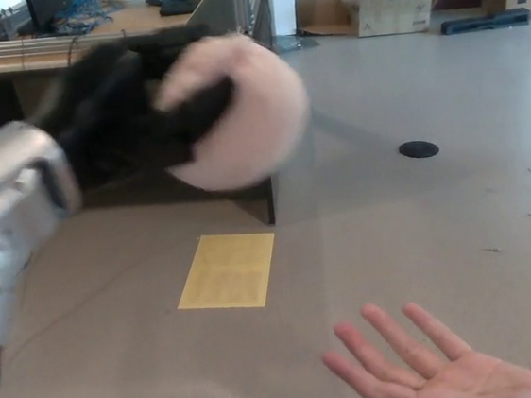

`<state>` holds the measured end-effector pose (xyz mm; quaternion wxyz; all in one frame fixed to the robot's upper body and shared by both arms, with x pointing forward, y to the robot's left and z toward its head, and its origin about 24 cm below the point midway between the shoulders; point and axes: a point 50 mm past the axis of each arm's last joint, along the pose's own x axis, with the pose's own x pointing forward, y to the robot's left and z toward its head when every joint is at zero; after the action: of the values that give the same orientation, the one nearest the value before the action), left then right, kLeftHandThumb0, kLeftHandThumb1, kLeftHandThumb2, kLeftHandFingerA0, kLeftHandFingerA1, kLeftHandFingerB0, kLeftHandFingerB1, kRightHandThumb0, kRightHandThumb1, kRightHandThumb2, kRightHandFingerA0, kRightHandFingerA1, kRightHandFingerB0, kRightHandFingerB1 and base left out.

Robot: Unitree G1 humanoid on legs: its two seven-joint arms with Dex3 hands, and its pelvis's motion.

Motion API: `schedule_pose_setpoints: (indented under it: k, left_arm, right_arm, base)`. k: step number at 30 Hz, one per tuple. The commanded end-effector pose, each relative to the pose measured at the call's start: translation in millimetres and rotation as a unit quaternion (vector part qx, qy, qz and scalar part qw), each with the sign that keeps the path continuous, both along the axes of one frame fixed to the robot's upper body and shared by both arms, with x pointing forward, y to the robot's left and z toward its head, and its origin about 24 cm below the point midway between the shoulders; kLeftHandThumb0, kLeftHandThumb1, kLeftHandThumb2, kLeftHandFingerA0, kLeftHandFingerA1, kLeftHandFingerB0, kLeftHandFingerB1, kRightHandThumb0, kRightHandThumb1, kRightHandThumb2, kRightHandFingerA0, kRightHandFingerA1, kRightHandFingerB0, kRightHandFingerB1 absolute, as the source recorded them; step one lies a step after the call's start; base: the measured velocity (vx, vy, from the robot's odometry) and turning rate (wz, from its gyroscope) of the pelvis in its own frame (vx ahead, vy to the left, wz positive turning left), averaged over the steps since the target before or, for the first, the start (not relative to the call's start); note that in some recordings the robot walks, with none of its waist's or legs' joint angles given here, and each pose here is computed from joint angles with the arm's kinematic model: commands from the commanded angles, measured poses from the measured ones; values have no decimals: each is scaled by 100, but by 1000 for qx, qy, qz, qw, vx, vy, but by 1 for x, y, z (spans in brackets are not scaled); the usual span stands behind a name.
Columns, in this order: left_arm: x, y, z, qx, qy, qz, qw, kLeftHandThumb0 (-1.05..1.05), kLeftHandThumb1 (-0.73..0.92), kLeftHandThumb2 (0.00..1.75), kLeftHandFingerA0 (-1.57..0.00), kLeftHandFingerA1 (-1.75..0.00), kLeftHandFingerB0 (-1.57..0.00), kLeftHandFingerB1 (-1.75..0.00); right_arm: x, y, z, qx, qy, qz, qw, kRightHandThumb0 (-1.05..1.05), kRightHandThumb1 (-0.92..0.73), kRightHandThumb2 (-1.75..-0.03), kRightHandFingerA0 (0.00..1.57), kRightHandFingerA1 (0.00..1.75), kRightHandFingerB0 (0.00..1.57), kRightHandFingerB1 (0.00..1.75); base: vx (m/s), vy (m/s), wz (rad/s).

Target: The robot extends its left hand to pick up an emotional support dumpling from the palm of a person and brings its hand down by its side. Then it extends its arm again to hand the dumpling back to the person.

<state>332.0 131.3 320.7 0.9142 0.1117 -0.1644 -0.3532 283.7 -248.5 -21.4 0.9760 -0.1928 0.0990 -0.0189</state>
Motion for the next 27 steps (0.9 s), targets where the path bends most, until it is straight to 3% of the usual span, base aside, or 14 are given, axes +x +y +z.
schedule_pose_setpoints:
  k: [1,2,3,6,7,9,18,19,23,24,27]
  left_arm:
    - [-17,-41,5,131,-124,-44,983,-10,71,66,-102,-127,-95,-75]
    - [-17,-41,5,132,-125,-44,982,-10,71,66,-102,-127,-95,-75]
    - [-22,-55,-1,189,-148,-67,969,-9,65,71,-98,-118,-97,-75]
    - [-25,-61,-4,215,-159,-77,961,-9,65,71,-98,-118,-97,-75]
    - [-29,-67,-9,228,-162,-87,956,-11,64,72,-102,-130,-97,-75]
    - [-37,-79,-19,253,-168,-107,947,-11,65,74,-100,-131,-96,-81]
    - [-44,-93,-33,291,-192,-128,928,-13,67,74,-97,-126,-93,-84]
    - [-45,-102,-39,311,-199,-135,920,-11,70,71,-84,-138,-87,-91]
    - [-46,-111,-45,325,-209,-142,911,-13,68,71,-82,-146,-86,-102]
    - [-47,-115,-48,329,-215,-143,908,-10,68,68,-77,-156,-82,-111]
    - [-48,-123,-57,327,-223,-147,907,-9,66,72,-80,-158,-83,-116]
  right_arm:
    - [0,-6,4,-14,-7,-3,1000,-42,-65,-59,79,48,45,36]
    - [0,-6,4,-14,-7,-3,1000,-42,-65,-59,79,48,45,36]
    - [1,-6,5,-14,-7,0,1000,-42,-64,-60,79,48,46,35]
    - [2,-6,6,-14,-7,2,1000,-42,-64,-60,79,48,46,35]
    - [3,-6,6,-18,-7,4,1000,-43,-65,-60,79,47,47,36]
    - [4,-6,8,-20,-7,7,1000,-44,-67,-60,79,47,47,36]
    - [4,-6,7,-19,-8,8,1000,-45,-66,-60,79,48,48,36]
    - [4,-5,8,-21,-8,10,1000,-45,-66,-60,80,48,49,36]
    - [6,-4,9,-23,-8,9,1000,-45,-66,-60,81,48,49,37]
    - [7,-4,10,-28,-6,7,1000,-51,-61,-63,83,50,61,46]
    - [9,-3,14,-30,-20,13,999,-41,-65,-58,79,48,56,41]
  base:
    - [0,0,0]
    - [0,0,0]
    - [0,0,0]
    - [0,0,0]
    - [0,0,0]
    - [0,0,0]
    - [0,0,0]
    - [0,0,0]
    - [0,0,0]
    - [0,0,0]
    - [0,0,0]
